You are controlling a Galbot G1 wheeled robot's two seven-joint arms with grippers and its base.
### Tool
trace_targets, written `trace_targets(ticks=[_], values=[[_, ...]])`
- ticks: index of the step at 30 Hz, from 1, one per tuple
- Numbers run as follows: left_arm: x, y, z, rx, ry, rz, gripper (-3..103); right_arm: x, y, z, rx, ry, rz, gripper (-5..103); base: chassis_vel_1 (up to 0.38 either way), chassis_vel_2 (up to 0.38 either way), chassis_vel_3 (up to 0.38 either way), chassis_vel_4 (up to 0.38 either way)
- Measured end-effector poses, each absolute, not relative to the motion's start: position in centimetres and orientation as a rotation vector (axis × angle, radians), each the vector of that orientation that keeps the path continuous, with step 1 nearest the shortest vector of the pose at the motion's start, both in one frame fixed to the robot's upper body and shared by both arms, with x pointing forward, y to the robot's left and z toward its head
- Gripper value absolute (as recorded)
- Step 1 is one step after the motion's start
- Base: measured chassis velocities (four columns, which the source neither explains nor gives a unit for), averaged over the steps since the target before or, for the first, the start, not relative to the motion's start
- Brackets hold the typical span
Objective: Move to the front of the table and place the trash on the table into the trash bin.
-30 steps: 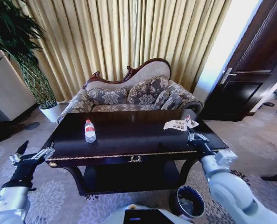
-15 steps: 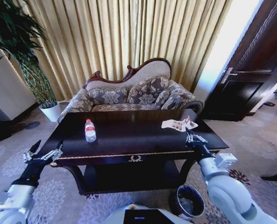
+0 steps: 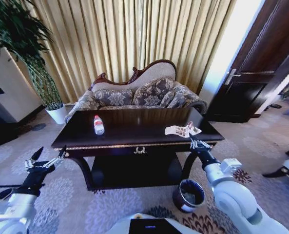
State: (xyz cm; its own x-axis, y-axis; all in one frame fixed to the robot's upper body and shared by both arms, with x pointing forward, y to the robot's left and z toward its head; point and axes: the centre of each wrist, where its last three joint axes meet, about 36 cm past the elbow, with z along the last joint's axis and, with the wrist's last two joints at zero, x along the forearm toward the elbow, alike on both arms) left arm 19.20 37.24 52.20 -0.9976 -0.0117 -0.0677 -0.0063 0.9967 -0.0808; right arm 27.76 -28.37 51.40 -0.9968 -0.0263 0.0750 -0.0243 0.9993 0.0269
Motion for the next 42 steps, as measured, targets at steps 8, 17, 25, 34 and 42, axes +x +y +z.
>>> trace_targets(ticks=[8, 17, 25, 34, 42], values=[[18.9, 36.5, 52.6, -0.01, 3.061, -0.107, 100, 28.8, -31.6, 45.1, -0.1, -2.901, 0.063, 0, 0.088, -0.094, -0.083, 0.098], [18.0, 35.5, 53.6, -0.01, 3.052, -0.081, 100, 29.7, -35.9, 32.6, -0.259, -2.645, 0.233, 0, -0.019, 0.03, 0.03, -0.029], [18.0, 35.4, 53.7, -0.02, 3.043, -0.081, 100, 31.6, -37.9, 23.2, -0.356, -2.483, 0.383, 0, 0.0, 0.0, 0.0, 0.0], [17.6, 35.4, 53.2, -0.06, 3.037, -0.112, 100, 31.5, -40.0, 16.7, -0.41, -2.373, 0.539, 1, 0.0, 0.0, 0.0, 0.0], [17.4, 35.6, 52.9, -0.07, 3.033, -0.109, 100, 31.8, -39.0, 17.0, -0.388, -2.397, 0.522, 28, 0.0, 0.0, 0.0, 0.0]])
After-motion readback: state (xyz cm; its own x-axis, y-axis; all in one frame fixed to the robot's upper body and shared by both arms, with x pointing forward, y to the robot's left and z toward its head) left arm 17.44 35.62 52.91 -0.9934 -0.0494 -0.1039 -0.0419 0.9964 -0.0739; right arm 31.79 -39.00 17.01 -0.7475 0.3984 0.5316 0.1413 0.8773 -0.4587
